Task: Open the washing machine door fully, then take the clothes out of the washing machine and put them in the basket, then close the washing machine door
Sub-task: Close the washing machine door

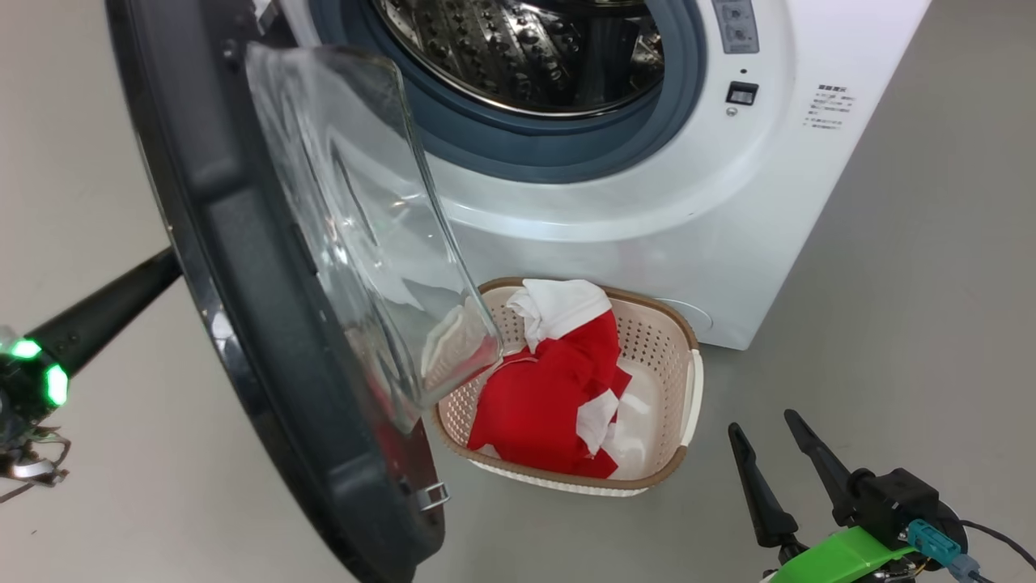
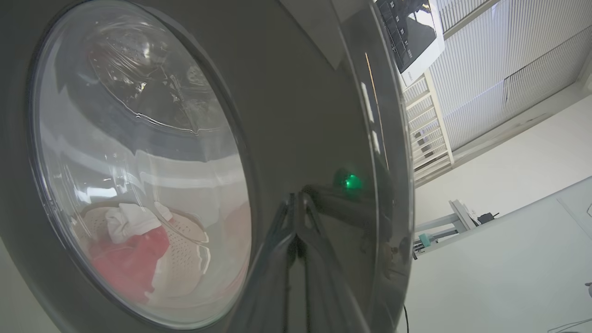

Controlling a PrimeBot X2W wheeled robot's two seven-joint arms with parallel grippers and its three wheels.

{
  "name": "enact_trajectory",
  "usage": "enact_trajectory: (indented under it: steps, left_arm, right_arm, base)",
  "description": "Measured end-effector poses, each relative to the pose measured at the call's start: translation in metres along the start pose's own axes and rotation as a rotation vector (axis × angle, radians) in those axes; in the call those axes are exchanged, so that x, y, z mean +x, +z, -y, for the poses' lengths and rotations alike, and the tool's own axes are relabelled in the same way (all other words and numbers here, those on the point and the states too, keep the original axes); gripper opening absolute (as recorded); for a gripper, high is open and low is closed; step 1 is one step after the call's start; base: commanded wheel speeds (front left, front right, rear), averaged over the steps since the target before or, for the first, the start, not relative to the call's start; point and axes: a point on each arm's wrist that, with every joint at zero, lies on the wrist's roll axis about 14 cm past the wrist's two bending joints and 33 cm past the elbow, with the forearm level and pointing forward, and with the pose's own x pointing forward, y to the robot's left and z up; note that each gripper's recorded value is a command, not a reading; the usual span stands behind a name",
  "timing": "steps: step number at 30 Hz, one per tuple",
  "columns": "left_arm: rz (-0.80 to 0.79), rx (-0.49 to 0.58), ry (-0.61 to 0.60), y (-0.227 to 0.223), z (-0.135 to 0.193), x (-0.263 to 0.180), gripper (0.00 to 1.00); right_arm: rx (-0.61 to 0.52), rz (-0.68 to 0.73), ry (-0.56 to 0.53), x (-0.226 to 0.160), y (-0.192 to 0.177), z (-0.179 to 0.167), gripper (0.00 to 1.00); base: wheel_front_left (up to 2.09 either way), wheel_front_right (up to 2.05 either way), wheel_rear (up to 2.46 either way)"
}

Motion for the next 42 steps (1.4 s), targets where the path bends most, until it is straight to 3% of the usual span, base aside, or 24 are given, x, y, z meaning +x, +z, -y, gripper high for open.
enact_trajectory:
  steps: [14, 32, 42]
  left_arm:
    - [-0.061, 0.018, -0.085, -0.015, 0.016, 0.042, 0.00]
    - [-0.107, 0.077, -0.192, -0.037, 0.036, 0.130, 0.00]
    - [-0.079, 0.114, -0.188, -0.042, 0.025, 0.185, 0.00]
  right_arm:
    - [0.006, 0.029, -0.051, -0.004, 0.008, 0.016, 1.00]
    - [0.039, 0.070, -0.174, -0.016, 0.018, 0.055, 1.00]
    - [0.049, 0.093, -0.257, -0.026, 0.024, 0.083, 1.00]
  base:
    - [0.00, 0.00, 0.00]
    - [0.00, 0.00, 0.00]
    - [0.00, 0.00, 0.00]
